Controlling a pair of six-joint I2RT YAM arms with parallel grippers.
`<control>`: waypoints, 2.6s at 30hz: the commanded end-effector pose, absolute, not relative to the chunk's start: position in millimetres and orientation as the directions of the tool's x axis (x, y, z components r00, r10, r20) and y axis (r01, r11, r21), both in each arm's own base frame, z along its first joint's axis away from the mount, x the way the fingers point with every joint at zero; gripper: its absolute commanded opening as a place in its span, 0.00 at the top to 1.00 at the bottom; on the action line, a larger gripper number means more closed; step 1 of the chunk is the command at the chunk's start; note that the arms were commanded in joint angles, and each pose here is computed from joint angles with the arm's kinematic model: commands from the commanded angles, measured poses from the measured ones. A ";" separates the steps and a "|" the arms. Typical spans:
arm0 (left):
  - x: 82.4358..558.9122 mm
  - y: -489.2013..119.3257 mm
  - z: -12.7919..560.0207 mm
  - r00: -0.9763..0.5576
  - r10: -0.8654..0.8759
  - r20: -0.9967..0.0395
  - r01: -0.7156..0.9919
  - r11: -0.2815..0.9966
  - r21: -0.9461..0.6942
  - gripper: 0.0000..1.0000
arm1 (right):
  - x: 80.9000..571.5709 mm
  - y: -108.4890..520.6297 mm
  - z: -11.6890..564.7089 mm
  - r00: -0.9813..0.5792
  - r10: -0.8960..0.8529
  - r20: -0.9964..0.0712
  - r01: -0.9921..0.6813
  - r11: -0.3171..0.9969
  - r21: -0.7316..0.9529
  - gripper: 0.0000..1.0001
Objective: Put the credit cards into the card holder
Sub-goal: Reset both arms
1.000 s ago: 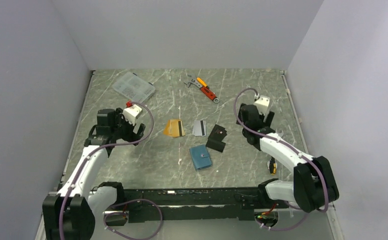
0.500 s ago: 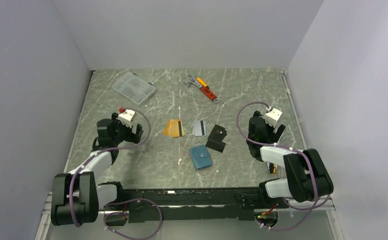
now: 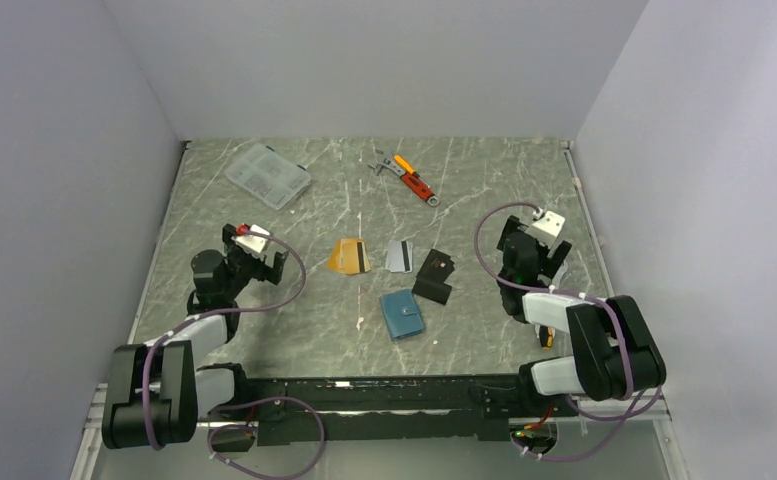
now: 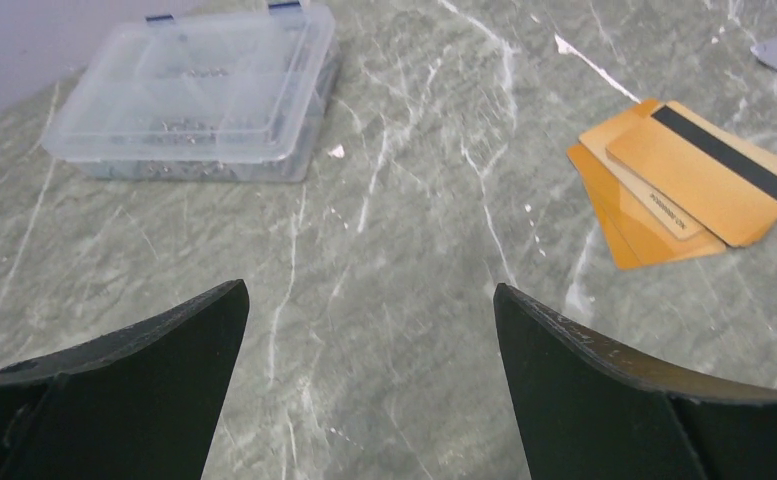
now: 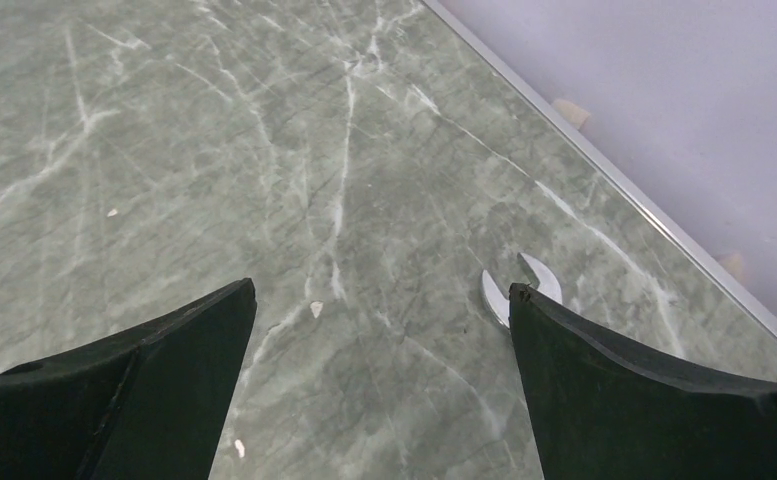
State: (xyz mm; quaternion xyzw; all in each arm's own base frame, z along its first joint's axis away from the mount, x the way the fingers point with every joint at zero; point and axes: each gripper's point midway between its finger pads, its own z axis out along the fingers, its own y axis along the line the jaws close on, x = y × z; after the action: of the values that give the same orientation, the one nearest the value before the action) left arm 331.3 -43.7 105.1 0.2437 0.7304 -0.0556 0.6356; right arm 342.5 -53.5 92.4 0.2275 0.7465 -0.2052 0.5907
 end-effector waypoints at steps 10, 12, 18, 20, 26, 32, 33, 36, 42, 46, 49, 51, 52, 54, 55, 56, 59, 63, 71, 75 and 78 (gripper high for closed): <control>364.4 -27.5 124.6 -0.048 0.201 -0.978 0.345 0.922 0.173 0.01 | 329.8 -45.2 116.5 -0.019 0.175 -0.984 0.517 0.845 0.140 0.00; 370.3 -20.4 123.5 -0.072 0.179 -0.981 0.307 0.940 0.149 0.01 | 328.4 -44.7 117.2 -0.010 0.178 -0.984 0.509 0.848 0.148 0.00; 370.4 -18.7 123.1 -0.074 0.174 -0.982 0.295 0.944 0.145 0.01 | 339.3 -30.0 119.3 -0.050 0.119 -0.992 0.416 0.905 0.087 0.00; 370.3 -18.2 122.7 -0.074 0.171 -0.983 0.293 0.946 0.142 0.01 | 338.6 -26.9 121.1 -0.044 0.122 -0.992 0.397 0.913 0.095 0.00; 370.4 -18.3 122.6 -0.077 0.170 -0.983 0.294 0.946 0.140 0.01 | 332.1 -38.1 129.4 0.001 0.081 -0.997 0.437 0.897 0.073 0.00; 369.9 -18.2 122.3 -0.077 0.169 -0.983 0.294 0.946 0.140 0.01 | 320.1 -48.8 142.7 0.071 0.119 -0.990 0.474 0.869 0.139 0.00; 370.0 -18.2 122.4 -0.077 0.170 -0.983 0.293 0.946 0.140 0.01 | 319.1 -51.2 146.8 0.089 0.130 -0.988 0.477 0.865 0.157 0.00; 370.0 -18.4 122.8 -0.076 0.169 -0.983 0.294 0.946 0.140 0.01 | 326.9 -43.2 157.6 0.104 0.148 -0.984 0.416 0.892 0.178 0.00; 369.8 -18.2 123.3 -0.074 0.170 -0.983 0.293 0.946 0.141 0.01 | 351.8 -45.2 138.4 -0.023 0.068 -0.997 0.376 0.925 0.054 0.00; 369.7 -18.2 123.2 -0.073 0.170 -0.983 0.293 0.945 0.142 0.01 | 344.6 -48.4 121.5 -0.011 0.083 -0.997 0.389 0.918 0.072 0.00; 369.7 -18.2 123.4 -0.073 0.170 -0.983 0.293 0.946 0.141 0.01 | 355.2 -40.5 111.6 -0.038 0.059 -0.998 0.343 0.938 0.043 0.00; 369.5 -18.3 123.1 -0.074 0.170 -0.983 0.293 0.946 0.141 0.00 | 365.9 -40.2 101.0 -0.062 0.013 -0.998 0.338 0.941 -0.009 0.00; 369.6 -18.3 123.4 -0.072 0.170 -0.983 0.293 0.945 0.142 0.01 | 366.6 -42.6 94.0 -0.107 0.049 -0.993 0.338 0.941 0.010 0.00; 369.8 -18.3 123.8 -0.072 0.170 -0.983 0.293 0.946 0.142 0.01 | 369.8 -47.7 95.9 -0.084 0.074 -0.994 0.324 0.945 0.043 0.00; 369.5 -17.9 123.2 -0.073 0.169 -0.983 0.290 0.946 0.141 0.01 | 368.7 -47.7 93.7 -0.101 0.087 -0.991 0.326 0.944 0.050 0.00; 369.7 -17.3 123.6 -0.072 0.168 -0.983 0.286 0.948 0.141 0.01 | 367.9 -48.0 93.7 -0.100 0.091 -0.991 0.329 0.943 0.054 0.00; 372.6 -17.0 122.1 -0.089 0.162 -0.983 0.287 0.949 0.131 0.01 | 366.8 -48.8 96.3 -0.088 0.081 -0.993 0.331 0.942 0.047 0.00; 389.2 -10.7 121.0 -0.171 0.144 -0.975 0.267 0.959 0.095 0.01 | 366.7 -49.1 96.1 -0.087 0.079 -0.993 0.332 0.942 0.046 0.00; 406.7 -46.4 25.8 -0.729 0.333 -0.598 0.589 0.751 -0.299 0.01 | 366.7 -49.1 95.9 -0.090 0.079 -0.993 0.332 0.942 0.045 0.00; 366.2 -95.0 79.6 -0.529 0.351 -0.773 0.838 0.358 -0.411 0.01 | 366.6 -49.1 96.2 -0.088 0.080 -0.993 0.332 0.942 0.046 0.00; 369.2 -96.2 92.4 -0.475 0.326 -0.817 0.836 0.456 -0.304 0.01 | 366.7 -49.1 95.8 -0.090 0.079 -0.993 0.332 0.942 0.045 0.00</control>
State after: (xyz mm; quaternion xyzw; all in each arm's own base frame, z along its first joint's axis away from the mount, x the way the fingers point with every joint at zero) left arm 459.0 -50.0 74.9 0.3668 0.8103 -0.2346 0.3923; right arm 354.8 -49.9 68.6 0.1327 0.7630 -0.1073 0.6234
